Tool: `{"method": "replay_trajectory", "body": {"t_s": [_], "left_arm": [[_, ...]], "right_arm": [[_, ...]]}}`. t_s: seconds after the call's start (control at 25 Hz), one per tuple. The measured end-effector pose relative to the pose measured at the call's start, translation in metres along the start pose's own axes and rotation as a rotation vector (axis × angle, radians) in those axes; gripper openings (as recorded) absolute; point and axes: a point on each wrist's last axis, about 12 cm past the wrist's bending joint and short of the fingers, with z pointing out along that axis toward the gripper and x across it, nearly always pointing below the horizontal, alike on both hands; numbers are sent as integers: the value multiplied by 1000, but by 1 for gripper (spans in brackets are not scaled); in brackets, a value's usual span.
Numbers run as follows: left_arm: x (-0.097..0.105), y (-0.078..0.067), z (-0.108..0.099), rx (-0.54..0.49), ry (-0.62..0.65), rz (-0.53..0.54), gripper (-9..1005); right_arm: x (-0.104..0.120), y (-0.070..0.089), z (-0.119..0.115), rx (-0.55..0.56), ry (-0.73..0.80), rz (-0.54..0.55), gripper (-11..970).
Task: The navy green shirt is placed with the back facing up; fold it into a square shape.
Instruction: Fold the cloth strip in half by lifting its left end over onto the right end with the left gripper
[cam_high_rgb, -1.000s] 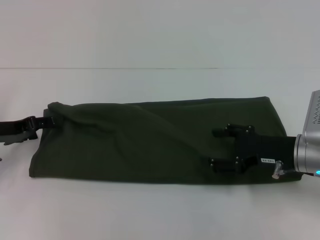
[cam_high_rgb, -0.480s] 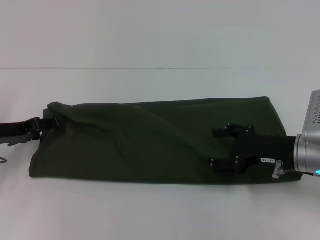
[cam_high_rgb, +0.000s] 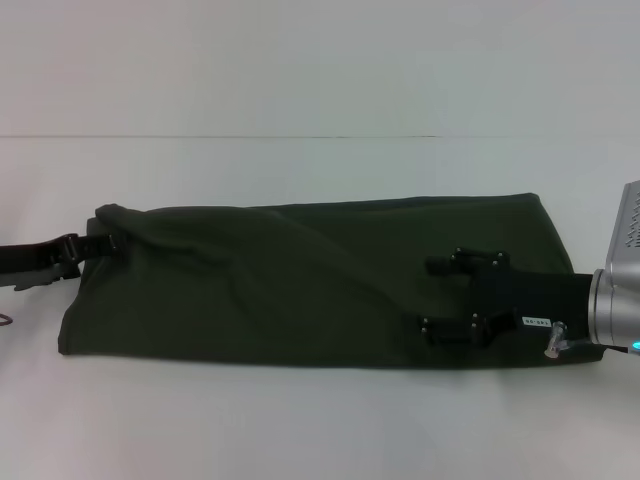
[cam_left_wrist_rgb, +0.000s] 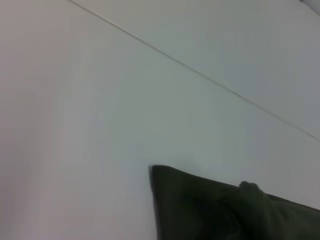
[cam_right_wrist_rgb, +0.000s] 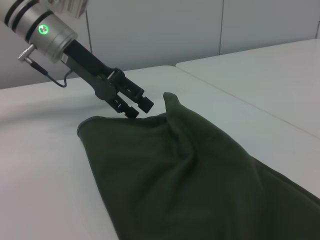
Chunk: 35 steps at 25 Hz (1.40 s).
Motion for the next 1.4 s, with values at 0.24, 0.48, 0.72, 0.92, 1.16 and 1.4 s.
{"method": "replay_trajectory", "body": {"t_s": [0.24,0.48,0.72,0.92,1.16,1.4], "left_arm": [[-2,-5,-2,42,30,-5,868],[0,-10,1,49,40,4,869],[-1,-9,2,40,33,5,870],[0,-10,3,44,40,-14,869],[0,-16,6,69,78,-28,866],[0,-16,7,64,73,-31,862]], "right_arm": [[0,0,0,1,0,3,886],[0,0,0,1,0,2,887],[0,-1,0,6,4,1,887],[0,-1,1,6,6,1,887],[0,-1,1,6,5,-1,887],[-1,-1,1,6,5,-1,887]]}}
